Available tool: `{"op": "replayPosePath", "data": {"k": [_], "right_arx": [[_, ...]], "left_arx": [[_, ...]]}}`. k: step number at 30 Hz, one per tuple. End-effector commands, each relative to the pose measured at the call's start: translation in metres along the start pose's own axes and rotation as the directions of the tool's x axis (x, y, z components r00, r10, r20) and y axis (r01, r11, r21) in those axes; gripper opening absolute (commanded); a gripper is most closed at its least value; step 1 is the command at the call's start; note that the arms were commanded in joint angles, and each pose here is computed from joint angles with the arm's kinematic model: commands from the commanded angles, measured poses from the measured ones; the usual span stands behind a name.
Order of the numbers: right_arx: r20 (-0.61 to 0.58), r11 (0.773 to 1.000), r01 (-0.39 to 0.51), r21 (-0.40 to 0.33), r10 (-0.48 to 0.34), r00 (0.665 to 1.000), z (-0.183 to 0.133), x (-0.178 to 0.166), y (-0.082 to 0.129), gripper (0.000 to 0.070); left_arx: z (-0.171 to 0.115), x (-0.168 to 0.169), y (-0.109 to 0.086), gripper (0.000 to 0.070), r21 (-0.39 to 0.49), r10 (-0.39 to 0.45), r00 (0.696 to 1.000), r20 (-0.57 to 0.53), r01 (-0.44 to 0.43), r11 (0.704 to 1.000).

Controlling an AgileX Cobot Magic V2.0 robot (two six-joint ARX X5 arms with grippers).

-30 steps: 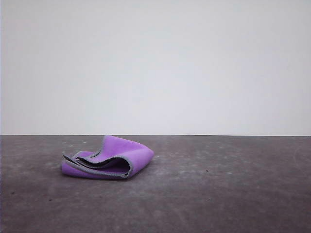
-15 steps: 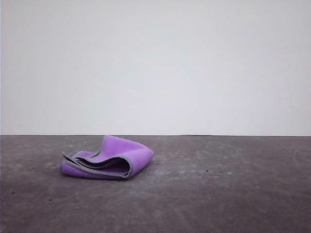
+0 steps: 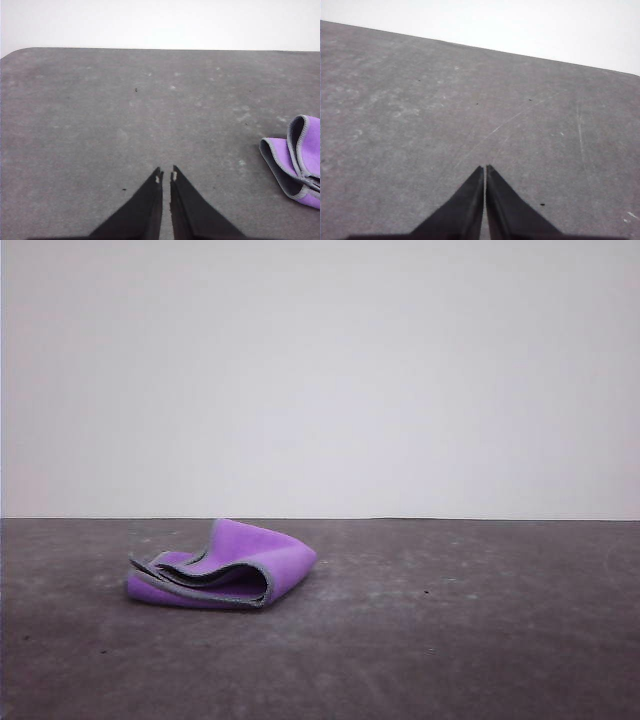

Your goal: Fold clothes

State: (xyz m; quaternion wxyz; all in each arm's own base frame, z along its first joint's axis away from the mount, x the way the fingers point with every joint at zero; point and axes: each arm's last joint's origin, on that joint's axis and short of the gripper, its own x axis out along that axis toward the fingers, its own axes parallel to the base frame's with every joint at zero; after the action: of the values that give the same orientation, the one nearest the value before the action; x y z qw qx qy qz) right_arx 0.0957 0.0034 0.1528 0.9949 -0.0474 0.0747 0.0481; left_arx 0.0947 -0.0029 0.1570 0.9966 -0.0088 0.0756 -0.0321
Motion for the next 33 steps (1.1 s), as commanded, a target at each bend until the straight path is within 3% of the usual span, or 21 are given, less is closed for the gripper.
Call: {"op": "replayPosePath", "data": {"k": [1,33], "right_arx": [[0.008,1.0,0.0,0.01,0.0,1.0,-0.0004,0.0004,0.0,0.0],[0.008,1.0,0.0,0.01,0.0,1.0,-0.0004,0.0004,0.0,0.0]], "left_arx": [[-0.0071,0.0019,0.0004,0.0016,0.005,0.004,1.0,-0.025,-0.004,1.0],[-0.0071,0.0019,0.0004,0.0016,0.005,0.004,1.0,-0.025,-0.004,1.0]]}}
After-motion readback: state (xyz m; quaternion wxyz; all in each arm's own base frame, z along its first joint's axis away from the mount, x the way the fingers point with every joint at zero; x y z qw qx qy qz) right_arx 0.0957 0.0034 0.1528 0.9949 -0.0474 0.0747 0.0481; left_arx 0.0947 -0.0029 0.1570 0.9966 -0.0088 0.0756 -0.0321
